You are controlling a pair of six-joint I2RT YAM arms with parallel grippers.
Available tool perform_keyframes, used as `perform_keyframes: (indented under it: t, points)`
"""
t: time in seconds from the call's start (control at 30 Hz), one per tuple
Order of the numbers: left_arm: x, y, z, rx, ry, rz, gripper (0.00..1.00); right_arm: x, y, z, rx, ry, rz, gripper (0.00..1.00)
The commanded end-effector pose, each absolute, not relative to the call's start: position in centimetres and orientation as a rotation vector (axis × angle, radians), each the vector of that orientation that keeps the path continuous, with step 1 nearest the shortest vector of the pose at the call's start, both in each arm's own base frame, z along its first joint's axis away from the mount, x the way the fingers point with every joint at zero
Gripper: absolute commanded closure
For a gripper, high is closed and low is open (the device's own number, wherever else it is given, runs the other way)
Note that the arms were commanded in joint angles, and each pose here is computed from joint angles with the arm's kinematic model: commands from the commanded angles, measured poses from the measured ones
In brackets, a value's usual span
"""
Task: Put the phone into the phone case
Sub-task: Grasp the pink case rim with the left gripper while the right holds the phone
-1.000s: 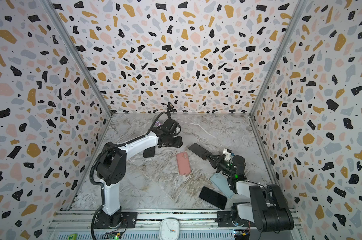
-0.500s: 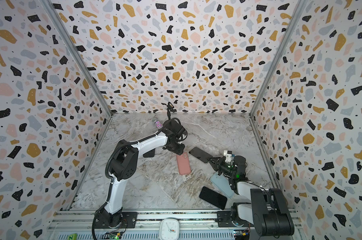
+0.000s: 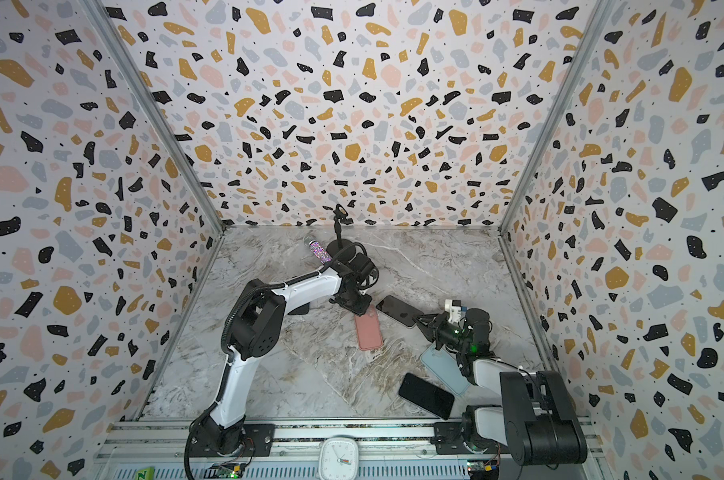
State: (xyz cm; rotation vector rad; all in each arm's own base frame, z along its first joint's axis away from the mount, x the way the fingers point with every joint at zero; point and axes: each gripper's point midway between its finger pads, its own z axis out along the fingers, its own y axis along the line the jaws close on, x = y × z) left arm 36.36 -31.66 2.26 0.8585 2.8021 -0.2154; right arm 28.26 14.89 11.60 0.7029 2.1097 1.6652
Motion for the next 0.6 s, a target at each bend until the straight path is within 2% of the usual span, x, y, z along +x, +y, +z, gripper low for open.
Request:
perform_keyframes:
  t: [0.0, 0.23, 0.57]
  points:
    - [36.2, -31.5, 2.3, 0.874, 2.798, -0.185, 0.69, 29.2, 15.8, 14.0, 0.560, 2.075, 1.682, 0.99]
    - [35.9, -30.7, 2.5, 0.844, 2.802, -0.166, 0.75, 29.4, 16.4, 13.6, 0.542, 2.108, 1.675, 0.99]
    - [35.8, -30.0, 3.6, 0.688, 2.814, -0.349, 0.84, 29.7, 16.8, 13.6, 0.533, 2.119, 1.679, 0.99]
